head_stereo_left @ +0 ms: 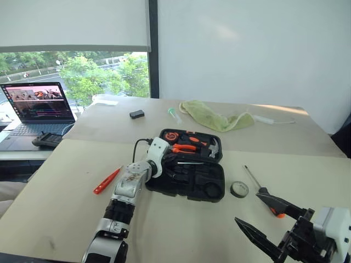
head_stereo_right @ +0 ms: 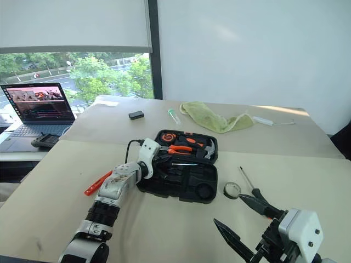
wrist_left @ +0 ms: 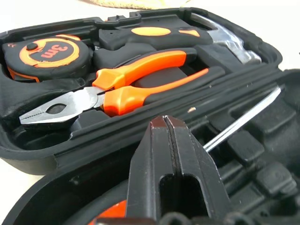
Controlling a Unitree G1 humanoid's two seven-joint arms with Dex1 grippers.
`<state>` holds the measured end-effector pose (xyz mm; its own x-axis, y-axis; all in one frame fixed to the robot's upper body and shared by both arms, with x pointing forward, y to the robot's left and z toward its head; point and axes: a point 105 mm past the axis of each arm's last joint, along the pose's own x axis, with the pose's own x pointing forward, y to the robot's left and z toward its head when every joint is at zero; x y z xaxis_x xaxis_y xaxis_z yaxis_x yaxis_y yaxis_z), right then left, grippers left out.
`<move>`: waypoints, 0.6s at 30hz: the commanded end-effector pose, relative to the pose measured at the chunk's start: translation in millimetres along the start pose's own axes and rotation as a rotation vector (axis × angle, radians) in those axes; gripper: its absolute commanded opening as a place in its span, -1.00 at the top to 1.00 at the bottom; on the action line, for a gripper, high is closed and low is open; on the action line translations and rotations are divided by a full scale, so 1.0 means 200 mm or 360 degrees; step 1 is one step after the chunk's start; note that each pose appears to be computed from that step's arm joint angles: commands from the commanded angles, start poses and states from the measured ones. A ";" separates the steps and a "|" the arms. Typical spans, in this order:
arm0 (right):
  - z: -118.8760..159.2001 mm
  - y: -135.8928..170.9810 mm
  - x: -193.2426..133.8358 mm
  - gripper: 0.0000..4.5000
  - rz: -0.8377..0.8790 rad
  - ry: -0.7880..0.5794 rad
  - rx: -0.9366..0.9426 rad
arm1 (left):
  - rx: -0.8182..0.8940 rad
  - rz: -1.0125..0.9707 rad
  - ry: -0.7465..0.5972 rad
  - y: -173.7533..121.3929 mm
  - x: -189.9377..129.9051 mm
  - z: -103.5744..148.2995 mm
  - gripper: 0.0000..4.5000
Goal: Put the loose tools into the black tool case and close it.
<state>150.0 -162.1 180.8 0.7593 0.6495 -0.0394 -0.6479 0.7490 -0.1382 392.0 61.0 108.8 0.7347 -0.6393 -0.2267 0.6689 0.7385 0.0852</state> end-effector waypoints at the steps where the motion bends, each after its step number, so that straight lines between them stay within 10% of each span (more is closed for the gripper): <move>1: 0.04 0.01 0.00 -1.00 0.0012 -0.0027 -0.0042 | 0.0077 -0.0107 0.0195 -0.09 0.03 -0.17 0.99; 18: 0.04 0.02 0.04 -1.00 0.0063 -0.0019 -0.0040 | 0.0514 -0.0322 0.0449 -0.13 0.04 -0.30 0.99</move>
<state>153.9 -159.8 182.0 0.7484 0.6612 -0.0526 -0.6604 0.7355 -0.1510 392.6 51.3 97.1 0.6584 -0.6638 -0.3549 0.7514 0.5522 0.3611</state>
